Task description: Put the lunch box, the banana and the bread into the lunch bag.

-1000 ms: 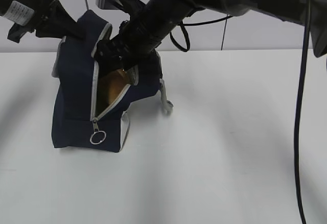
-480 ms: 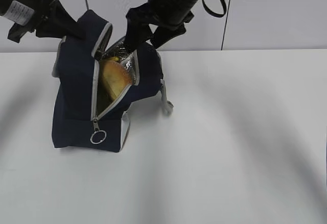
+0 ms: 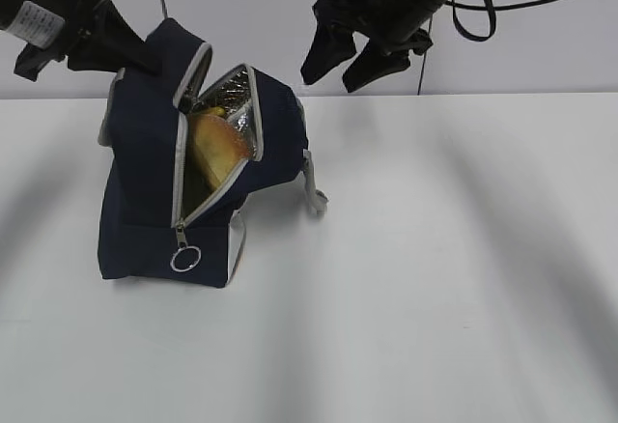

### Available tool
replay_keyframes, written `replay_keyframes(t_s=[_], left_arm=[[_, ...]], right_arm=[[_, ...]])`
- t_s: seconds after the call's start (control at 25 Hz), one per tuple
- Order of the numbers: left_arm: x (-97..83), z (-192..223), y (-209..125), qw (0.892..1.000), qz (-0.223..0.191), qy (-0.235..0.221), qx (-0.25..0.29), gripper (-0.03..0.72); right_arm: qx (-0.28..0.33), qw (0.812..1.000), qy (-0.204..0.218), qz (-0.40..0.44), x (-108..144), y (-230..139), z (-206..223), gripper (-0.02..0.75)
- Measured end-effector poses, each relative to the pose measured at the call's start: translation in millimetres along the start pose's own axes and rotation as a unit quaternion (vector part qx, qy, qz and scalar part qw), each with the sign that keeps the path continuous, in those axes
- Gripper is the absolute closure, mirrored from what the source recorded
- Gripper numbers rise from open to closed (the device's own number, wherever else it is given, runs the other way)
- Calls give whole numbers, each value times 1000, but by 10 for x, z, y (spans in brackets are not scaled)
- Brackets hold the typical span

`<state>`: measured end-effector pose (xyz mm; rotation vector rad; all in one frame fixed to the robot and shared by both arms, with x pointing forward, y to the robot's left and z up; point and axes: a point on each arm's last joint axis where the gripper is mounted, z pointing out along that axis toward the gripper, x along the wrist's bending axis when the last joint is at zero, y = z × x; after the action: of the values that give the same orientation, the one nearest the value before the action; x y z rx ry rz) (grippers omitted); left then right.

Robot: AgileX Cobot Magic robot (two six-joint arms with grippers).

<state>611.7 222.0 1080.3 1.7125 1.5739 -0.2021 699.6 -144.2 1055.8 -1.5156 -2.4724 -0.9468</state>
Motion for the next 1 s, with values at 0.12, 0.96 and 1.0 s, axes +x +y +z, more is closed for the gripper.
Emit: replay_keyframes(t_s=[0.12, 0.96, 1.0], left_arm=[[0, 0, 0, 1000, 0, 0, 0, 691], [4, 0, 0, 1000, 2, 2, 0, 691], [6, 0, -1, 1000, 2, 3, 1, 691]], right_arm=[[8, 1000, 14, 9, -17, -37, 82, 250], [19, 991, 125, 47, -193, -133, 790, 548], [16, 990, 129, 45, -186, -127, 788, 593]])
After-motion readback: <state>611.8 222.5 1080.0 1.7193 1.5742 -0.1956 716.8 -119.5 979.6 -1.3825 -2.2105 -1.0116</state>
